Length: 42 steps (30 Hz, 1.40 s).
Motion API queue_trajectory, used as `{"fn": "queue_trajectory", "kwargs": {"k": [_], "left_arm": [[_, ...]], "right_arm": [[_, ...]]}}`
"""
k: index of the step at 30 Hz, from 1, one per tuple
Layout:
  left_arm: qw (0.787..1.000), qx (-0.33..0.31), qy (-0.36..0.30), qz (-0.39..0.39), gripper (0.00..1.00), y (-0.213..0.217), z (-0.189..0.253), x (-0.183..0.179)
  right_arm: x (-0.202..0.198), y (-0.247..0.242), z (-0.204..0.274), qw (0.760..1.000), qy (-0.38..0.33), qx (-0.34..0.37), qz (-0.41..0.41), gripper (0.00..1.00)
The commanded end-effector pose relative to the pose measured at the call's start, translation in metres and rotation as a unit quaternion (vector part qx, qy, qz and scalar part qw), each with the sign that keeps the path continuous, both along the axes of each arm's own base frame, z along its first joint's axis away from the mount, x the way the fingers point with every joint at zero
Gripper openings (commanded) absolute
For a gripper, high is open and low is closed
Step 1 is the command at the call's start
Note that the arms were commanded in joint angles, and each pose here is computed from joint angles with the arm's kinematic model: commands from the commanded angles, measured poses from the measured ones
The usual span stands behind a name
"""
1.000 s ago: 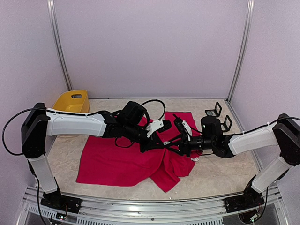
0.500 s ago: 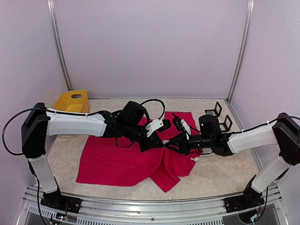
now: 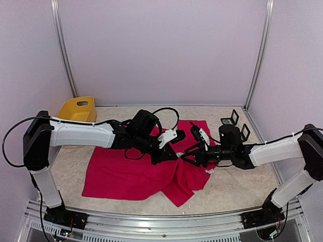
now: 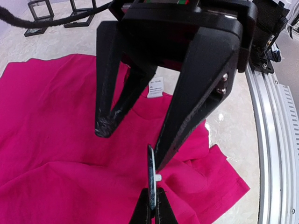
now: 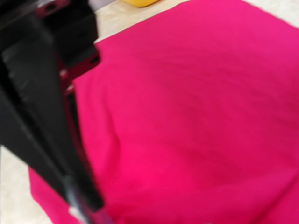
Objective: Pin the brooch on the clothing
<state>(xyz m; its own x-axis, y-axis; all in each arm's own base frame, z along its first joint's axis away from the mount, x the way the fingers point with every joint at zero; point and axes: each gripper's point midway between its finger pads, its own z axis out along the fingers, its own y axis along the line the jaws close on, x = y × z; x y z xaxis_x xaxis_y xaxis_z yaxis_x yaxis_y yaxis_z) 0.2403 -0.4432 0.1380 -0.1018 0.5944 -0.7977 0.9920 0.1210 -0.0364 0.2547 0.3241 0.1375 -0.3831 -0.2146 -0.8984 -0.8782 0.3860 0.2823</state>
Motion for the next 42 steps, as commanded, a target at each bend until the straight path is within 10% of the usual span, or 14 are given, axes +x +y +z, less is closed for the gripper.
{"fn": "queue_trajectory", "kwargs": {"k": [1,12,20,30,36,42], "left_arm": [[1.000,0.004,-0.011,-0.015,0.00,0.000,-0.001,-0.011],[0.942,0.175,-0.287,-0.012,0.00,0.005,-0.049,-0.004],[0.939,0.192,-0.262,-0.111,0.54,0.003,-0.045,-0.052],[0.974,0.152,-0.125,-0.111,0.63,0.009,-0.012,-0.086],[0.986,0.072,-0.026,0.148,0.57,0.065,-0.004,0.010],[0.884,0.120,0.050,0.450,0.48,0.186,-0.074,0.107]], "right_arm": [[0.004,-0.012,0.022,0.999,-0.049,0.017,-0.008,0.48],[0.039,-0.057,0.003,0.986,-0.031,-0.056,-0.152,0.47],[0.057,-0.084,-0.033,0.966,0.024,-0.099,-0.239,0.44],[0.089,-0.118,-0.123,0.910,0.177,-0.198,-0.319,0.13],[0.125,-0.130,-0.139,0.889,0.191,-0.231,-0.347,0.12],[0.197,-0.134,-0.133,0.886,0.163,-0.250,-0.354,0.12]]}}
